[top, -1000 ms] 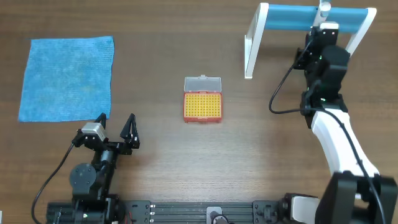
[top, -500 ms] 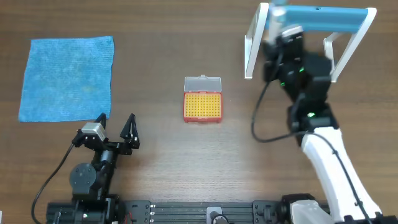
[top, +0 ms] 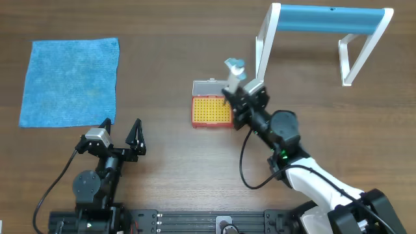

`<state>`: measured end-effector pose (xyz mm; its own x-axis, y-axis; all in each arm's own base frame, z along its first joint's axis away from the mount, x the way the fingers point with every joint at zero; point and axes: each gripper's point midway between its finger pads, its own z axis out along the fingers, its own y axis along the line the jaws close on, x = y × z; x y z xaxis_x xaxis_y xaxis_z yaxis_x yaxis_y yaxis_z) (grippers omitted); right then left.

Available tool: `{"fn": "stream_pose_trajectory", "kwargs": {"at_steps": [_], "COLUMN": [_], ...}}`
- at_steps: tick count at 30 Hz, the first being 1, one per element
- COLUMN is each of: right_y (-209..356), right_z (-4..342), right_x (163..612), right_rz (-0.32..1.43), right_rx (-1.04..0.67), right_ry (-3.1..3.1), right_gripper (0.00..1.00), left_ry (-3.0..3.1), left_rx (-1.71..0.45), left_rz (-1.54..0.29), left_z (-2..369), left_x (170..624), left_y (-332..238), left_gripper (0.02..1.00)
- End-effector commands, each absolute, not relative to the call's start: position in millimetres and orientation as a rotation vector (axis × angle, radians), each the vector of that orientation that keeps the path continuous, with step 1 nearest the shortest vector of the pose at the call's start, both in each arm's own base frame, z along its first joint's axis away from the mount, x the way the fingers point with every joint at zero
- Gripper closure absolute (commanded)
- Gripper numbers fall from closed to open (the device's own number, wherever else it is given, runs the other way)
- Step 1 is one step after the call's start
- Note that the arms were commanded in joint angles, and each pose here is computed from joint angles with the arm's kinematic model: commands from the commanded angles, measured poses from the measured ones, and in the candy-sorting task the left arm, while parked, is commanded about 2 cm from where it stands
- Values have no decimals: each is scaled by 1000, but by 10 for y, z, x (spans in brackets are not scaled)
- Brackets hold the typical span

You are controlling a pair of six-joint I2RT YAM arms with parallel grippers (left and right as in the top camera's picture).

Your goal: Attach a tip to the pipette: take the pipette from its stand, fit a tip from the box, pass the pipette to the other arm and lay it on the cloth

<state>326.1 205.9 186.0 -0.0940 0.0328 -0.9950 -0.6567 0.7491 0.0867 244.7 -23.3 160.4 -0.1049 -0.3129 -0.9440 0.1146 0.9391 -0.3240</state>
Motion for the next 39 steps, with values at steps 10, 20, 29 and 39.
{"fn": "stream_pose_trajectory", "kwargs": {"at_steps": [10,20,29,39], "right_y": [2467,2472,2499,2477], "right_z": [1760,1882,1701,1631], "right_x": [3290,3283,3334,3427], "right_rz": [594,597,562,514], "right_rx": [-674,-666,-703,-686], "right_ry": [1550,1509,1519,1511], "right_gripper": [930,930,930,930], "left_ry": [1640,1640,1640,1640], "left_rx": [-162,-162,-162,-162], "left_rz": [-375,-375,-375,-375], "left_z": [1591,1591,1591,1591], "left_x": [2444,2444,2444,2444], "left_y": [-236,-236,-236,-236], "left_gripper": [97,97,97,97]}}
